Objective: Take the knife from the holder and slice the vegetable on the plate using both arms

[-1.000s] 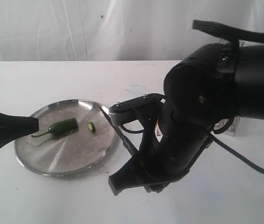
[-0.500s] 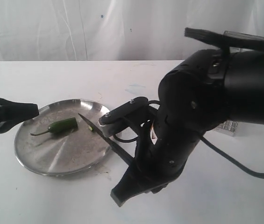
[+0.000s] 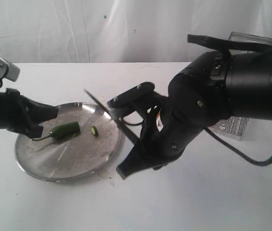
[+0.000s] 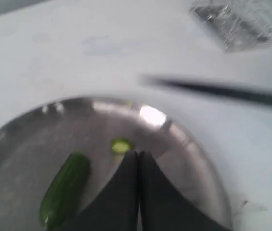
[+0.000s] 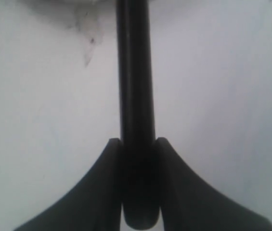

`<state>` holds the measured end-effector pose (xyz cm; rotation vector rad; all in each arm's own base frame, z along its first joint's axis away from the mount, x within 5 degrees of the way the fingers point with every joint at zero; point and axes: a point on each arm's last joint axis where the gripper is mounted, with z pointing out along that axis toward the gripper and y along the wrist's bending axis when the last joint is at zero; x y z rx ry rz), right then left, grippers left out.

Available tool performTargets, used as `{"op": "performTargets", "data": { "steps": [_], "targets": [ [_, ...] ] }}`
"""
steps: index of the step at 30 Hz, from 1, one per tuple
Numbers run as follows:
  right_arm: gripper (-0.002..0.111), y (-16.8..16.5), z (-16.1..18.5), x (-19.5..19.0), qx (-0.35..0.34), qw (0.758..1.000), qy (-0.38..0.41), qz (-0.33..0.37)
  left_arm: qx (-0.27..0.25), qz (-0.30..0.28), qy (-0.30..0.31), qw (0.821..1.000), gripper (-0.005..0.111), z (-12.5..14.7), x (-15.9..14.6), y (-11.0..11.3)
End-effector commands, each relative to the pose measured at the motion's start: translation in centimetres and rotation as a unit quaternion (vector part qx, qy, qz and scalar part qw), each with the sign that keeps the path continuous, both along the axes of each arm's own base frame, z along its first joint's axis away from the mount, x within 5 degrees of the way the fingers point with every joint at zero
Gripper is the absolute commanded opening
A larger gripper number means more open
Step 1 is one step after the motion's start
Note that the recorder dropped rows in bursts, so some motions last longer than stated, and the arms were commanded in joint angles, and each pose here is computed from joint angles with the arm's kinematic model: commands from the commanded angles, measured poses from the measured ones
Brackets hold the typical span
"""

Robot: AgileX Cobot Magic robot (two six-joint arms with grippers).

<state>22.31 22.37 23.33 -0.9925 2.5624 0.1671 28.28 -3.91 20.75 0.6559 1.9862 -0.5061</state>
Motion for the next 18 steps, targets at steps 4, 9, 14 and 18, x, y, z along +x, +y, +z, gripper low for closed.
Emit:
{"op": "performTargets", "data": {
  "steps": [4,9,14,18],
  "targets": [
    [0.000,-0.8,-0.9,1.7,0.053,0.995,0.042,-0.071,0.002,-0.075,0.010,0.997,0.043,-3.7,1.5,-0.6],
    [0.000,-0.3,-2.2,1.1,0.048,0.993,0.098,-0.049,-0.028,-0.076,-0.010,0.997,0.054,-3.0,2.9,-0.8],
    [0.000,0.0,-2.2,1.5,0.059,0.993,0.090,-0.052,0.008,-0.012,-0.018,1.000,0.054,-2.4,4.6,0.3],
    [0.000,1.1,-1.0,2.1,0.065,0.994,0.084,-0.039,0.004,0.011,-0.031,0.999,0.042,-1.0,6.0,0.6]
  ]
}}
